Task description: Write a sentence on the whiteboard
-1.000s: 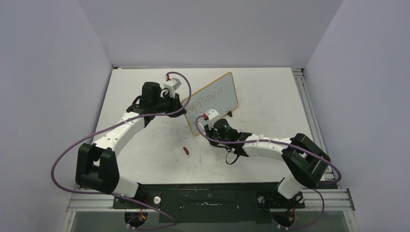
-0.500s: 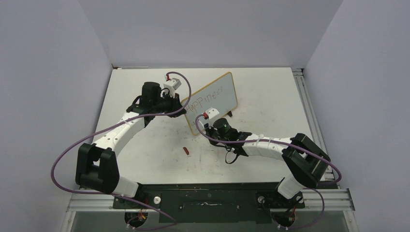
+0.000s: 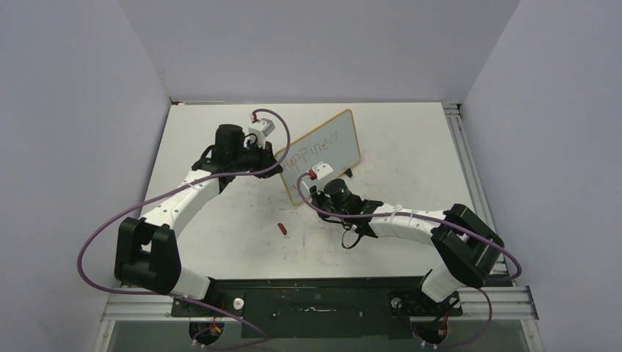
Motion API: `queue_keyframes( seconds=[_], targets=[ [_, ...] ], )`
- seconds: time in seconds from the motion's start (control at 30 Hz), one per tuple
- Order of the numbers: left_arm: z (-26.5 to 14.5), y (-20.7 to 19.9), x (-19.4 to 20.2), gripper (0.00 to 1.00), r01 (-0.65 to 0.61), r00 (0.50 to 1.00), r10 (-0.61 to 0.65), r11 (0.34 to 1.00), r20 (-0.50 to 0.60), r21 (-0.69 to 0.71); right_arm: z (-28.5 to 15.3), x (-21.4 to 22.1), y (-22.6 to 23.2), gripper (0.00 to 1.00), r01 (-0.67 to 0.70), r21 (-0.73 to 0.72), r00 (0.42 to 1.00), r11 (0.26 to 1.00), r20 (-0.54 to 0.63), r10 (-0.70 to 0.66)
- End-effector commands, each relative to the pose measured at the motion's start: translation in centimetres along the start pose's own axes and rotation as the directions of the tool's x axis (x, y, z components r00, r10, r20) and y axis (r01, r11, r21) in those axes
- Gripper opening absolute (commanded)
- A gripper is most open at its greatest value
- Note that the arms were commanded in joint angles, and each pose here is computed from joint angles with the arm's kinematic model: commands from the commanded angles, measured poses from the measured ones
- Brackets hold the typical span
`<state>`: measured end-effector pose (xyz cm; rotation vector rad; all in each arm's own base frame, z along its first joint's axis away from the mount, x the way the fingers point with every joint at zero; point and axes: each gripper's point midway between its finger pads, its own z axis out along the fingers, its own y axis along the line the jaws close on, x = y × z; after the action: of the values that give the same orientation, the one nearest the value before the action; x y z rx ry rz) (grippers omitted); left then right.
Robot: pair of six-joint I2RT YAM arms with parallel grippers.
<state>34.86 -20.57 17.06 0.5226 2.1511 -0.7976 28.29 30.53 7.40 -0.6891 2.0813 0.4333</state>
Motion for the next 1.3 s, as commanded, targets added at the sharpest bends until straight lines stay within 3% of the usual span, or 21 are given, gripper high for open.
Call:
queue_keyframes(
  seconds=[0.0,1.27],
  targets=[
    [-1.1,-1.0,-2.7,0.00,-0.059,0.996,0.058,0.998,0.073,0.009,-1.5,-4.1,0.3,0.05,0.001,0.012,0.990,1.000,0.144,-0.003],
    [-1.1,-0.9,-2.7,0.00,-0.059,0.996,0.058,0.998,0.073,0.005,0.2,-0.6,-1.0,0.05,-0.056,0.052,0.997,0.997,0.055,0.053]
  ],
)
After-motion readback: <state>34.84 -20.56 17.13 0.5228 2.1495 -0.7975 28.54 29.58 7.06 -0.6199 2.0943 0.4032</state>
